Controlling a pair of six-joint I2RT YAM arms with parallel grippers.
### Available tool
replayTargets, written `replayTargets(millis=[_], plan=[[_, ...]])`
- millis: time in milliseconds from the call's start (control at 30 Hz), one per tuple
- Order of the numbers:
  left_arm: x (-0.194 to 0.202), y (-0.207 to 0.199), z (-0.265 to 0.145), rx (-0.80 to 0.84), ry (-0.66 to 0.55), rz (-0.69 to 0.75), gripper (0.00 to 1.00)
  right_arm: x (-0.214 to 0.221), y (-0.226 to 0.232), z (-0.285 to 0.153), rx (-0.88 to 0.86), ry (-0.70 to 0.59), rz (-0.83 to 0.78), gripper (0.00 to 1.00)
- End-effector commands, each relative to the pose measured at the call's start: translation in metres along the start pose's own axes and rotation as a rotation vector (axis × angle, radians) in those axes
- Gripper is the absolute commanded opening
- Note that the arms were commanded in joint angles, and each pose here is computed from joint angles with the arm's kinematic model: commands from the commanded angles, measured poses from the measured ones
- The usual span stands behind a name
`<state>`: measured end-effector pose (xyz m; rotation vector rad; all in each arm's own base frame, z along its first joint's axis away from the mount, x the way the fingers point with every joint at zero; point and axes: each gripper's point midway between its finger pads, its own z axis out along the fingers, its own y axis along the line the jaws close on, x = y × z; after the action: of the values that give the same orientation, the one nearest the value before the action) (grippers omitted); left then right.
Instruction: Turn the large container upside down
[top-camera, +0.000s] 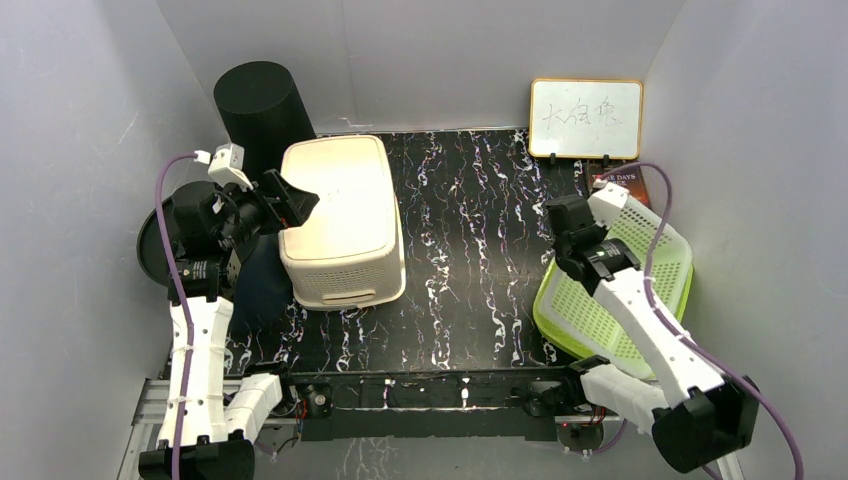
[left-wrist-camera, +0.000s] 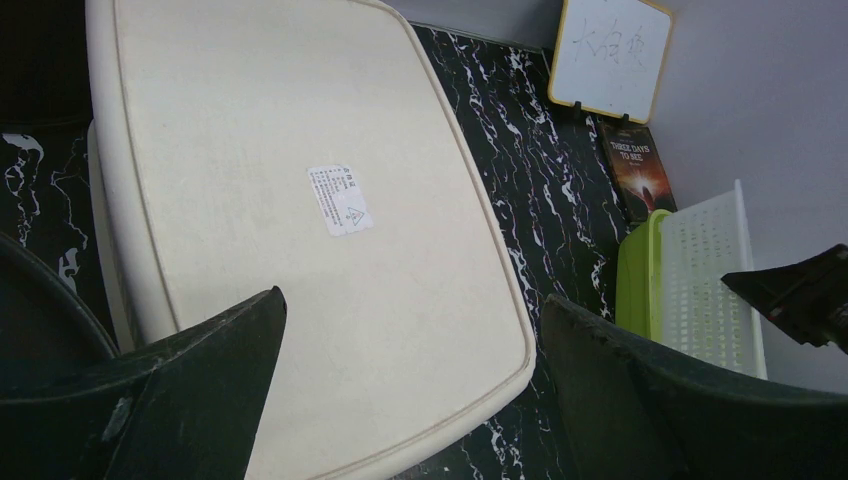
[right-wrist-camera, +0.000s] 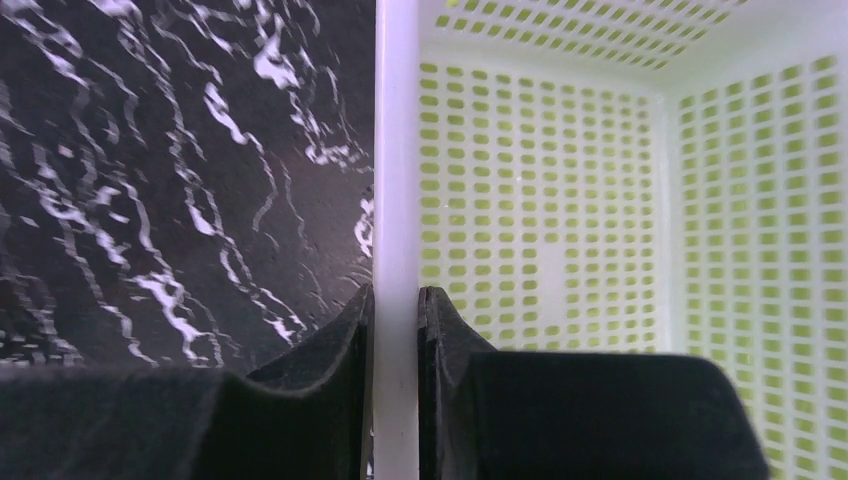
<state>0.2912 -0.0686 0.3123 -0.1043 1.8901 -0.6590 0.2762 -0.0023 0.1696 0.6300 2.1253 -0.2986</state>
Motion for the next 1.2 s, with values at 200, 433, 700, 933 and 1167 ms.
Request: replayTargets(millis=[200, 433, 700, 933, 1167], plan=[[-0.009, -0.008, -0.01, -0.001, -0.023, 0.015, 0.98, -0.136, 0.026, -0.098, -0.285, -0.223, 0.177, 0.0], [-0.011, -0.007, -0.011, -0.015, -0.027, 0.011, 0.98, -0.197, 0.073, -0.161, -0.633, -0.334, 0.276, 0.0], [-0.012, -0.005, -0.014, -0.038, -0.026, 0.013, 0.98, -0.234, 0.133, -0.192, -0.973, -0.443, 0.399, 0.0], [-0.015, -0.003, -0.017, -0.062, -0.019, 0.026, 0.98, -0.238, 0.193, -0.179, -1.226, -0.466, 0.514, 0.0], [-0.014, 0.0, -0.018, -0.083, -0.013, 0.033, 0.98, -0.22, 0.211, -0.13, -1.247, -0.43, 0.724, 0.0]])
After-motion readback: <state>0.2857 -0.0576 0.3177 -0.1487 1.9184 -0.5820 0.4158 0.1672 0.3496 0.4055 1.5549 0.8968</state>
